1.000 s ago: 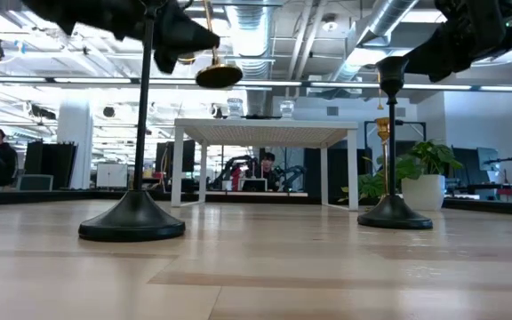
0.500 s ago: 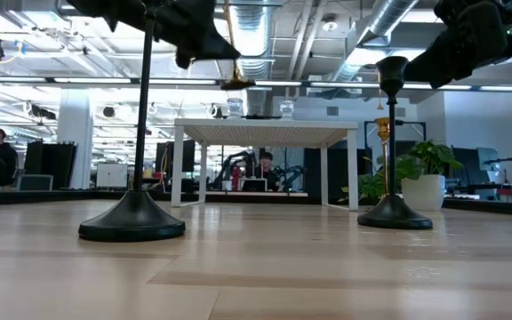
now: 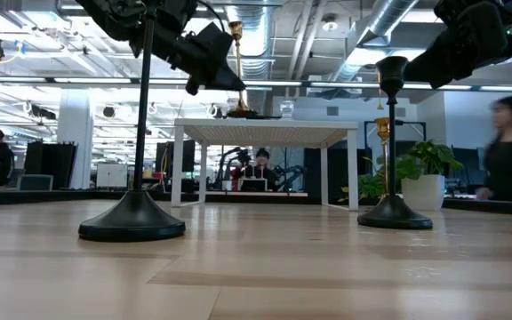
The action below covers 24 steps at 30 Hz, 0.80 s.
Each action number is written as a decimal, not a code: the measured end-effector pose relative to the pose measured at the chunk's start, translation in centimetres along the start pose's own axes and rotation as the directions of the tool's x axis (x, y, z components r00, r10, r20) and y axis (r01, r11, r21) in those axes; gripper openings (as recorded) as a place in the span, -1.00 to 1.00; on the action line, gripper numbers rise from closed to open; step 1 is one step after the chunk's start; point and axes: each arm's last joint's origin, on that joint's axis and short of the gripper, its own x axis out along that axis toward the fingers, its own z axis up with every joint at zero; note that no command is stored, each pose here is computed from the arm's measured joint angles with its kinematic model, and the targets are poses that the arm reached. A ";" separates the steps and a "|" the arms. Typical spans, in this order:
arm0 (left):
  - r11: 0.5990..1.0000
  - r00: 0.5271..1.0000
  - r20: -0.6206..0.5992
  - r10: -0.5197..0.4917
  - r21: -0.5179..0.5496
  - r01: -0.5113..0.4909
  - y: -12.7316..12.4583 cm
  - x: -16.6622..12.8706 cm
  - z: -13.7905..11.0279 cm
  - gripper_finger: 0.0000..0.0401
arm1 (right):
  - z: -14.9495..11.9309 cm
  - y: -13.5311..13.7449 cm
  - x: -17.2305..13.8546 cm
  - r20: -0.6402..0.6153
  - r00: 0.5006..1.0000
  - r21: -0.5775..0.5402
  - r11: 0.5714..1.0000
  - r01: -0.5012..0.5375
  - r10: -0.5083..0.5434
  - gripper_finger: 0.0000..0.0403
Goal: Pick & Place candle stick holders
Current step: Put the left gold candle holder on the shelf
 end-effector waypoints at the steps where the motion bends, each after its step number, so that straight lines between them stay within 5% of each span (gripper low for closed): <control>1: 1.000 1.000 -0.006 0.003 -0.001 -0.003 0.1 0.1 -0.1 -0.93 | 0.0 0.0 0.0 0.000 1.000 0.000 1.000 0.000 0.000 -1.00; 24: 0.999 0.995 -0.099 0.028 -0.028 -0.030 0.9 0.7 -1.5 -0.93 | 0.0 0.0 0.0 0.000 1.000 -0.005 1.000 0.000 0.000 -1.00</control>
